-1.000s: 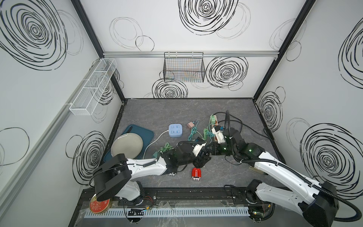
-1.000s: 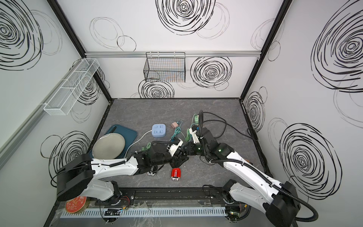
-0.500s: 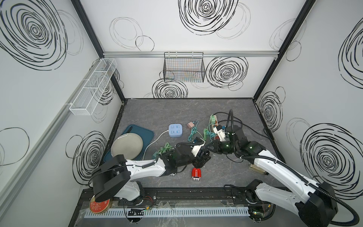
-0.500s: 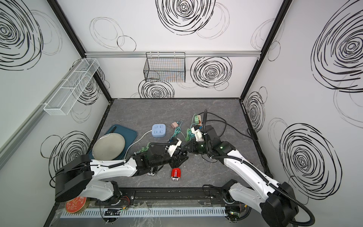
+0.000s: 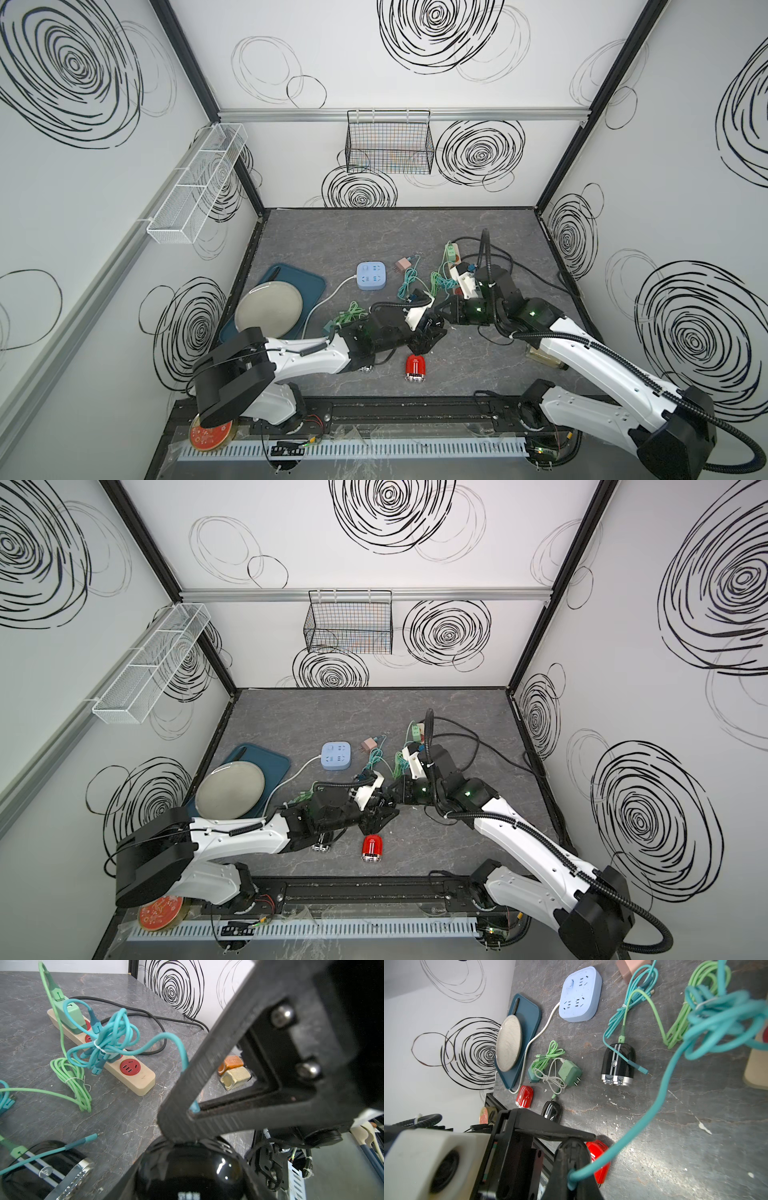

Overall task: Unplug the electric shaver
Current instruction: Remove the charging cable from the electric shaver.

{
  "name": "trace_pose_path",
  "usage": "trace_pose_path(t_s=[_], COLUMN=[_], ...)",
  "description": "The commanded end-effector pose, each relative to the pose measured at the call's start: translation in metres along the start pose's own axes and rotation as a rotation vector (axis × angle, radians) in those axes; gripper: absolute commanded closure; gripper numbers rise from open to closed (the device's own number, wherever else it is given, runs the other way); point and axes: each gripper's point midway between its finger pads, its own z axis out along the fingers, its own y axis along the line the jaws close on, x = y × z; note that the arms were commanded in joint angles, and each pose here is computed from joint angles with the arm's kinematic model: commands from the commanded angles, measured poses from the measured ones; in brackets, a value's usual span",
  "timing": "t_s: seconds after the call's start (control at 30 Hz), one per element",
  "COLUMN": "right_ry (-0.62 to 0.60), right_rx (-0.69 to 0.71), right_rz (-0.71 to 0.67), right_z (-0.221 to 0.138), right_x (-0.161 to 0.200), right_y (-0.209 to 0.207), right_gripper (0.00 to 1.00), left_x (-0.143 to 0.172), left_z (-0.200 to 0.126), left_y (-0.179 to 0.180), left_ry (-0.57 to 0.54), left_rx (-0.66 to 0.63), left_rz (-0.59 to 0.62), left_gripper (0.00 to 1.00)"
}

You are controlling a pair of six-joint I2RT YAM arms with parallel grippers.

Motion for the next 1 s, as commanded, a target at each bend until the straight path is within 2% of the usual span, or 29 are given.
trace_pose_path(t_s=[0.0,0.13,0.27,0.37,0.6,0.97], right_ry=[-0.139,-0.131,-0.163,-0.195,-0.240,-0.198], right_rx=[-0.136,-0.128,0.033,0.086,-0.023,-0.118], right_rz=[0.061,0.059,-0.022,-0.075,-0.050,0.071], right_z=[-0.023,-0.025,-0.031,-0.036,-0.039,-0.040], right_x=[-0.039,-0.039,-0.040,-0.042,-0.047,-0.046], right_y=[0.016,0.012,-0.002,-0.002,0.014,0.013], right_gripper=[0.96,0.95,0.95,0.95,0.96,0.96], left_x=[0.061,0.063,0.065,0.066,0.067,0.071], left_z=[-0.005,-0.005,-0.005,-0.004,-0.002,-0.002], left_y=[0.027,0.027,0.026,0.025,0.024,0.024], left_ry=[0.199,0.204,0.209,0.212,0.215,0.222], left_rx=[-0.093,-0.095,-0.093,-0.092,-0.092,-0.096], left_rz=[-0.036,-0.036,-0.039,-0.039,-0.035,-0.037], left_gripper=[0.70,0.70,0.71,0.71,0.72,0.73])
